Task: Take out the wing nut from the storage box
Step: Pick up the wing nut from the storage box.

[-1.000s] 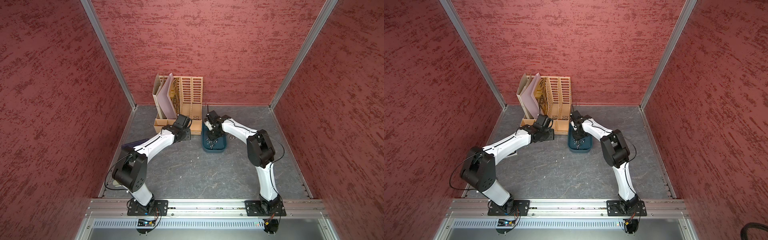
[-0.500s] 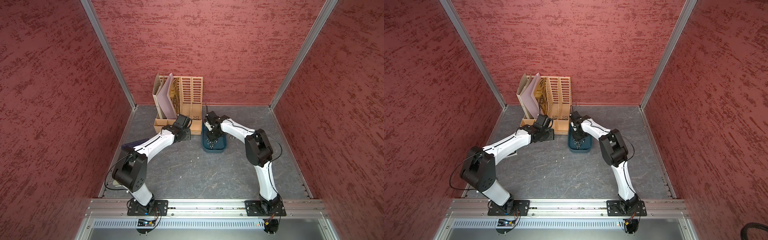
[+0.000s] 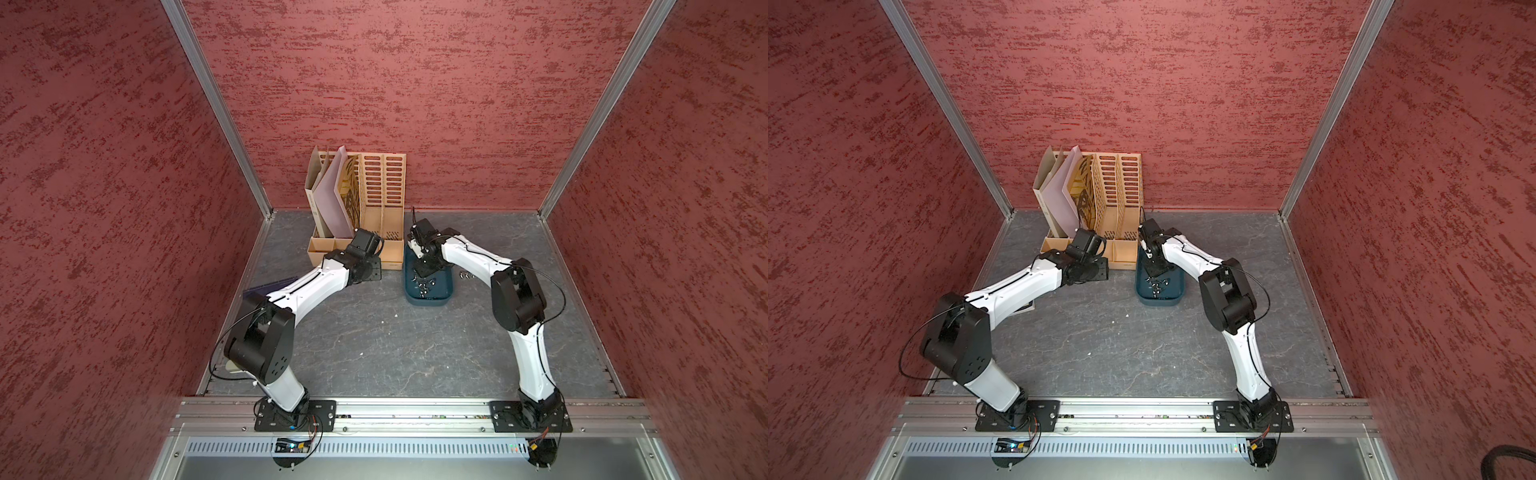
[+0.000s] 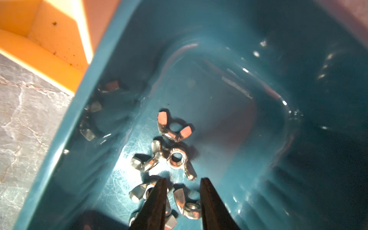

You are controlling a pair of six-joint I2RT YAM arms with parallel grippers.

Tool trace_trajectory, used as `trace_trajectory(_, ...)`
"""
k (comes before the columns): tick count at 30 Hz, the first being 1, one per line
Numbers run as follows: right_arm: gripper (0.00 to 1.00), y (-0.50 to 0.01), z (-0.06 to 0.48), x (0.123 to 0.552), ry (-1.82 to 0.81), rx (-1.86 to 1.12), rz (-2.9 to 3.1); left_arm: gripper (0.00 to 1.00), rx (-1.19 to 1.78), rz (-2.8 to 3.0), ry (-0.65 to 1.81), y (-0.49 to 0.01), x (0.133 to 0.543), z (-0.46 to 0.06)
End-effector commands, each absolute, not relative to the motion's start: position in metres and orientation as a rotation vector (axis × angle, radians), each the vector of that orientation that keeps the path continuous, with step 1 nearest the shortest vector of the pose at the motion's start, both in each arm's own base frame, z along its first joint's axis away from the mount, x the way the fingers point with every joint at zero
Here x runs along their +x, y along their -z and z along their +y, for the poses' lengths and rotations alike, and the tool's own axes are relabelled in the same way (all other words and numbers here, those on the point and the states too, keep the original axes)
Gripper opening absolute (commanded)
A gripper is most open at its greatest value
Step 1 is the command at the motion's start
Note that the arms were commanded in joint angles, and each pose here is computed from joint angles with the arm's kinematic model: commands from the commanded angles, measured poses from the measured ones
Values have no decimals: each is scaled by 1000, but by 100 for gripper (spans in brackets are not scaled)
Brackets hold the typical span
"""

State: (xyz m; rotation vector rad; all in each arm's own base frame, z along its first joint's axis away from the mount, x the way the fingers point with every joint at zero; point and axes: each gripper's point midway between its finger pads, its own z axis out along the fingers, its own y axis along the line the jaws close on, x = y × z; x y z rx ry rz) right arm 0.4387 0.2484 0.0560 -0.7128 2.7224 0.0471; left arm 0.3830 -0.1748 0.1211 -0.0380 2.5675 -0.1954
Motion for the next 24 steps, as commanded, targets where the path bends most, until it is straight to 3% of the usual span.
trace_trajectory(1,33,-54,245,448,-15,-712,2714,53,-46,2546,200,-130,385,-173)
trace_trajectory(24,27,-31,240,446,-50,-702,2774,53,-55,2549,194,-128,383,-170)
